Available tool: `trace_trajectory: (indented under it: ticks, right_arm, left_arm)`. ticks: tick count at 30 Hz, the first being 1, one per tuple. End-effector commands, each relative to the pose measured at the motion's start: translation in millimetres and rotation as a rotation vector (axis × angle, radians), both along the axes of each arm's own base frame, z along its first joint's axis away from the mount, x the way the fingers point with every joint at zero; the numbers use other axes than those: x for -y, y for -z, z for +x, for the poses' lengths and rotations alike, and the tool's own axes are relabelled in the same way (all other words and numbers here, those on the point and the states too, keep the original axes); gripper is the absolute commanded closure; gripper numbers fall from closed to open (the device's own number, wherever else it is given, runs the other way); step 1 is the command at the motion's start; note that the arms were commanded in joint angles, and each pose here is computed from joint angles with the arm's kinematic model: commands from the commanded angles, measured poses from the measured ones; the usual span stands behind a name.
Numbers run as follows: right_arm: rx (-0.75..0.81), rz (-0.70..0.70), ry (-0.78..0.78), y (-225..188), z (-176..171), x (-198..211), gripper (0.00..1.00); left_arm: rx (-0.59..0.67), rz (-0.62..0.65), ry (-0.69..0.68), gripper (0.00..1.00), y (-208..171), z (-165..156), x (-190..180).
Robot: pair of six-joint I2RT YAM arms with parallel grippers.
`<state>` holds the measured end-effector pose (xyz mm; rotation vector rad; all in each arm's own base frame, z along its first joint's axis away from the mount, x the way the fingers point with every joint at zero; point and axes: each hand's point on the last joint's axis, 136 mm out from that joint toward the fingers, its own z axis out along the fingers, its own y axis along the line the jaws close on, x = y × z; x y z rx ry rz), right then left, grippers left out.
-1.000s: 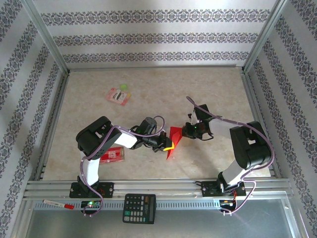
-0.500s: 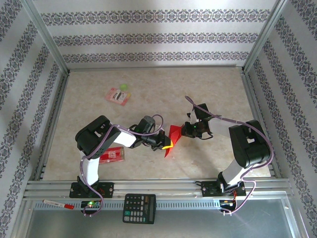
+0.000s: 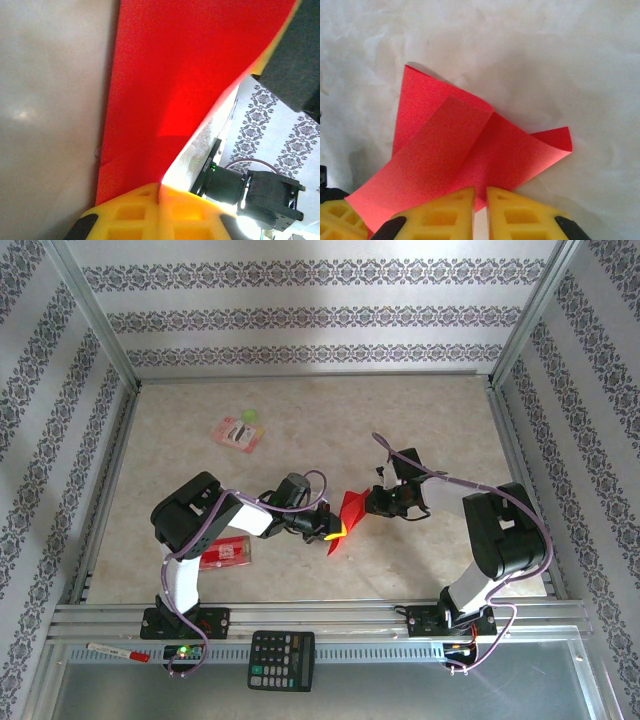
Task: Fold a paper plane with a square sheet of paper (pick it up from the middle)
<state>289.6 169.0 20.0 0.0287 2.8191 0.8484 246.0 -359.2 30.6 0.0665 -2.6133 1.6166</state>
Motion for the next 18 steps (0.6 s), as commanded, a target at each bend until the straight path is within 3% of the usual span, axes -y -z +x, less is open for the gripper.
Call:
trace_trajectory:
  ticks: [1, 18]
  right_arm:
    - [0.073, 0.045, -0.056, -28, 4, -11, 0.84]
    - [0.085, 0.151, -0.214, -49, -26, -55, 0.85]
  left_arm:
    - [-0.027, -0.008, -0.013, 1.00, 8, 1, -4]
    - [-0.078, -0.095, -0.026, 1.00, -2, 3, 4]
